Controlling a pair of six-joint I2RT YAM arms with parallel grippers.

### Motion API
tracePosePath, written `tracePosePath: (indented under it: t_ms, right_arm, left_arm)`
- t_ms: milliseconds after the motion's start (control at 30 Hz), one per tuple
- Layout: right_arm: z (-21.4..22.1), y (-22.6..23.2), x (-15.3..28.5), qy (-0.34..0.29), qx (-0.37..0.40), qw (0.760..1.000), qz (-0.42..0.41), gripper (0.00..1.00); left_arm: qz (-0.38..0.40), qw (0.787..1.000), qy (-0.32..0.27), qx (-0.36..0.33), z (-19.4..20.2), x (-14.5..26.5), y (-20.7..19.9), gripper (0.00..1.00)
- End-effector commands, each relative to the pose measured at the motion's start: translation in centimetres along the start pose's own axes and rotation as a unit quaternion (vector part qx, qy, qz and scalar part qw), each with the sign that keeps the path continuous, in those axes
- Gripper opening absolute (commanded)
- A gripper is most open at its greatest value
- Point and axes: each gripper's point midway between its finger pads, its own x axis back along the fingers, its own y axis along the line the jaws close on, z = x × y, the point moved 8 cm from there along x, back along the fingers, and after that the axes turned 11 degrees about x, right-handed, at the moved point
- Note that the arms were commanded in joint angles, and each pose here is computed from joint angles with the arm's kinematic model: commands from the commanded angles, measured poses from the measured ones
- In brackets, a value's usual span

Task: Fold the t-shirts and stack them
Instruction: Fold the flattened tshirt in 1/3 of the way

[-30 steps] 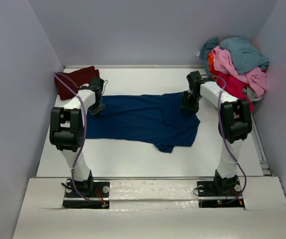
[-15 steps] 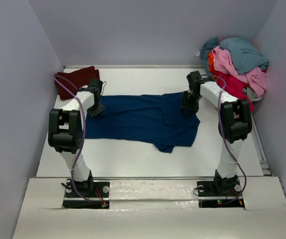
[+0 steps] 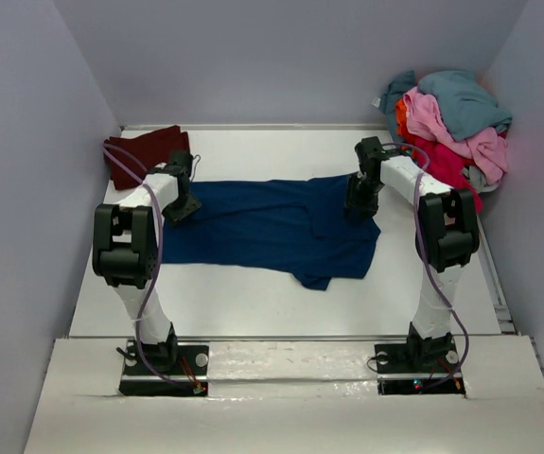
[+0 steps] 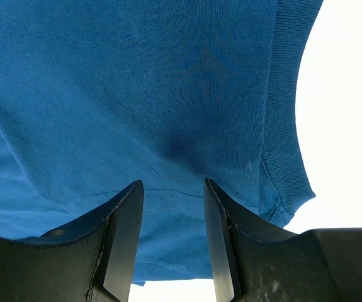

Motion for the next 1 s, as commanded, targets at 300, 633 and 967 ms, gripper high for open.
tracePosePath:
  t_ms: [300, 633, 967]
  right_arm:
    - [-0.4, 0.1, 0.4, -0.015, 0.007, 1.0, -0.01, 0.49]
    - [-0.4, 0.1, 0.3, -0.014, 0.007, 1.0, -0.009, 0.49]
    - [-0.3, 0.1, 0.2, -0.012, 0.007, 1.0, -0.008, 0.49]
  left_arm:
    - [0.003, 1.0, -0.005, 0.003, -1.7, -0.8, 0.8, 0.62]
    - [0.037, 0.999, 0.023, -0.02, -1.0, -1.7, 0.1, 0.53]
    - [0.04, 0.998, 0.026, -0.03, -0.9, -1.7, 0.2, 0.29]
